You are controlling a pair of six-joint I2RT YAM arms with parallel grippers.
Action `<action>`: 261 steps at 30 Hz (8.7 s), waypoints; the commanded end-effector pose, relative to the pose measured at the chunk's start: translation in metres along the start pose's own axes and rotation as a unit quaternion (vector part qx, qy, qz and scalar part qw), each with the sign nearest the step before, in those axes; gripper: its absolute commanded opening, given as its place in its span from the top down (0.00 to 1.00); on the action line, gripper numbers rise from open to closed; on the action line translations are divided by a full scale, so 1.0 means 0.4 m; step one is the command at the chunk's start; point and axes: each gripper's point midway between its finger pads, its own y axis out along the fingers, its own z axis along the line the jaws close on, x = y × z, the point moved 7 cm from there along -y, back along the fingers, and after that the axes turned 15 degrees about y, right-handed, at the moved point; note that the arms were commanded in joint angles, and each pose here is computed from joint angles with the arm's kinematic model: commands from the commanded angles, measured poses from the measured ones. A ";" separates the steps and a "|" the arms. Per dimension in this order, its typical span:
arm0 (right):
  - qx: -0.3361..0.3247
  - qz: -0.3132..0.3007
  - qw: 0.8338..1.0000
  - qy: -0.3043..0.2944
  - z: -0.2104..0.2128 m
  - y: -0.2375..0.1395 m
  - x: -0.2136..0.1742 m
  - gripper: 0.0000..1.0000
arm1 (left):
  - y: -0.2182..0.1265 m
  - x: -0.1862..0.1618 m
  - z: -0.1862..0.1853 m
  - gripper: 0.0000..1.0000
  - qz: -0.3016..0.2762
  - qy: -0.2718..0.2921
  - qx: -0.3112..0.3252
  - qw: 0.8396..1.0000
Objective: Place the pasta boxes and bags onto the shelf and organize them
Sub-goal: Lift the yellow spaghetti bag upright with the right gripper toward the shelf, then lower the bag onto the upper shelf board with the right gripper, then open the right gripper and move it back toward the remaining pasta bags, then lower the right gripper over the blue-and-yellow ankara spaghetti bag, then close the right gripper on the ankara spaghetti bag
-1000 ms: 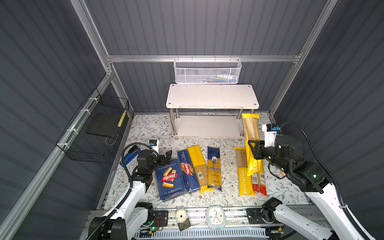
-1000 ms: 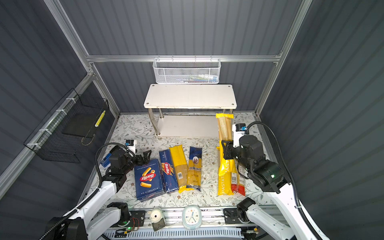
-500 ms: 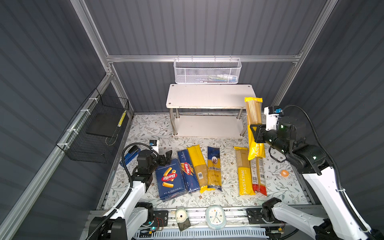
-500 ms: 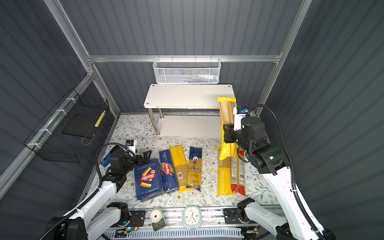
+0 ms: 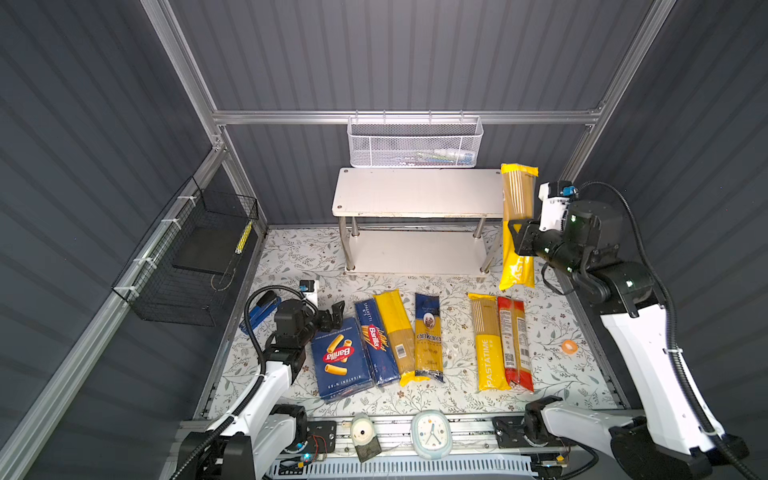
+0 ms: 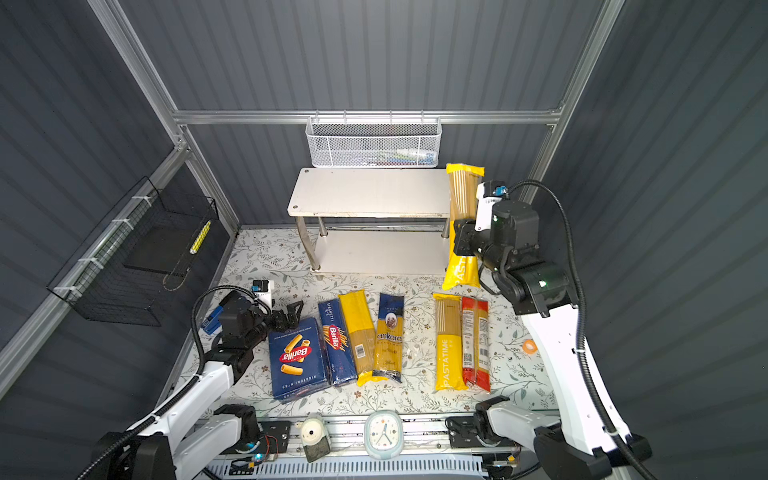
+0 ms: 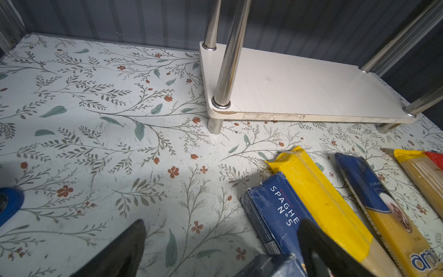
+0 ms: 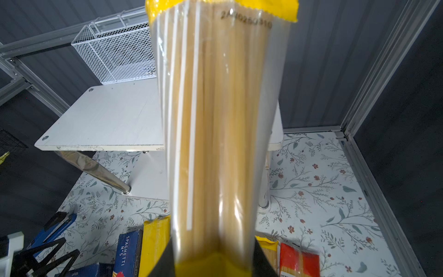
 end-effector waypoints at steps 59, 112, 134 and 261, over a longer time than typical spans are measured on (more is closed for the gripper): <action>-0.035 -0.067 0.996 0.041 -0.041 0.391 0.249 0.95 | 0.019 0.010 -0.002 0.00 0.010 -0.003 -0.009 1.000; 0.022 -0.038 0.999 0.015 0.013 0.168 0.232 0.26 | 0.014 0.009 0.000 0.00 0.007 -0.004 -0.002 1.000; 0.068 0.102 0.992 0.027 -0.079 -0.043 -0.139 0.23 | 0.006 0.010 -0.005 0.00 -0.003 0.000 -0.009 1.000; -0.103 0.327 0.937 -0.063 -0.032 0.228 -0.974 0.04 | -0.031 0.011 -0.062 0.00 -0.054 0.001 -0.092 0.994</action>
